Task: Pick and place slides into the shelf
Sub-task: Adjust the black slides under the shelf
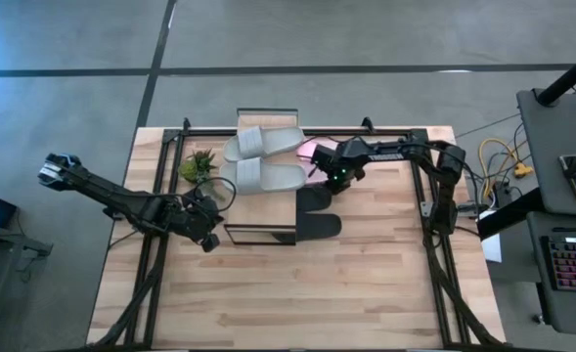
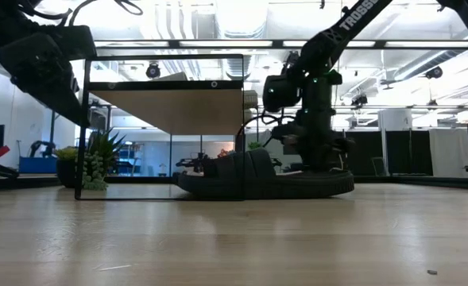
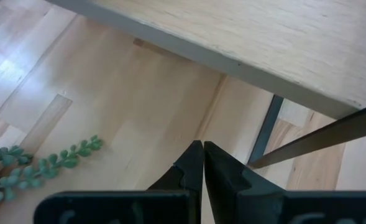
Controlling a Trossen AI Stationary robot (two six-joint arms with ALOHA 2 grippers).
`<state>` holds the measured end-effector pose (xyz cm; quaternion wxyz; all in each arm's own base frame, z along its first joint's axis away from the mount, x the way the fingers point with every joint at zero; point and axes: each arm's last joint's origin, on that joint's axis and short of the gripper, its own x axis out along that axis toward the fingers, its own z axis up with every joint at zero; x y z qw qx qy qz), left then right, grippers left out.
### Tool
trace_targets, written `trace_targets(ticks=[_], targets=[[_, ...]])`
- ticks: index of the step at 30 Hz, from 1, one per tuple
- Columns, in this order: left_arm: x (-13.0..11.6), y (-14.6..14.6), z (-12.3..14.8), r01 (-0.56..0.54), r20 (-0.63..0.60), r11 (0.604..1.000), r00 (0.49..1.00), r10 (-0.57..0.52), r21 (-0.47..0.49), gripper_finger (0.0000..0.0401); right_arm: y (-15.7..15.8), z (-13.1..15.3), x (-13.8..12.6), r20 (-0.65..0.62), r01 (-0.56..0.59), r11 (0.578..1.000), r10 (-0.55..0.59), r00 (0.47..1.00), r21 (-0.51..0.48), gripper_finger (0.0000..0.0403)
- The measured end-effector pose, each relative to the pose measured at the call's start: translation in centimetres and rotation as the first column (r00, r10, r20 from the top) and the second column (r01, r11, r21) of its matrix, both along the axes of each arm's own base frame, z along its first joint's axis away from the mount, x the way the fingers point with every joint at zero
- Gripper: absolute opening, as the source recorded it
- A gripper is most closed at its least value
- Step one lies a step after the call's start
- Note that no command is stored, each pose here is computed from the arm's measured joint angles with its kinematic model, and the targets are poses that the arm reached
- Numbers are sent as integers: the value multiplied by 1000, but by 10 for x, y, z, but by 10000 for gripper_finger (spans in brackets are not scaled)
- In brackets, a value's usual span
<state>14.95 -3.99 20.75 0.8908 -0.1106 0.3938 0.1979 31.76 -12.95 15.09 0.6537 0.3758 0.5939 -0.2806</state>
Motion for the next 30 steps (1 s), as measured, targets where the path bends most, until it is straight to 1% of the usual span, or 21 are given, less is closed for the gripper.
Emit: trace_targets(ticks=[3,6,8,12,14,18,21,26,30], targets=[[-1,0,0,0,-1,1000,1000,0,0,0,5,0,-8,-82,-3,1000,6,997,30,9],[-1,0,0,0,0,1000,1000,0,0,0,10,3,-13,-131,-14,998,21,991,59,9],[-1,0,1,0,-1,1000,1000,0,0,0,16,4,-14,-140,-25,996,37,990,84,9],[-1,0,1,1,-1,1000,1000,-1,-1,0,34,6,-12,-116,-63,985,83,990,161,9],[-1,0,0,2,-3,1000,1000,-2,-1,0,45,5,-11,-120,-91,980,113,986,175,9],[-3,1,1,6,-11,1000,1000,-6,-5,0,70,-1,-9,-121,-141,975,163,979,173,9],[-3,1,1,6,-7,1000,1000,-6,-6,0,83,-7,-4,-80,-137,978,151,985,159,9],[-4,1,1,12,-12,1000,1000,-12,-14,0,97,-12,5,11,-94,988,93,996,126,9],[-5,1,2,17,-11,1000,1000,-17,-23,0,103,-9,7,24,-64,996,63,998,53,9]])
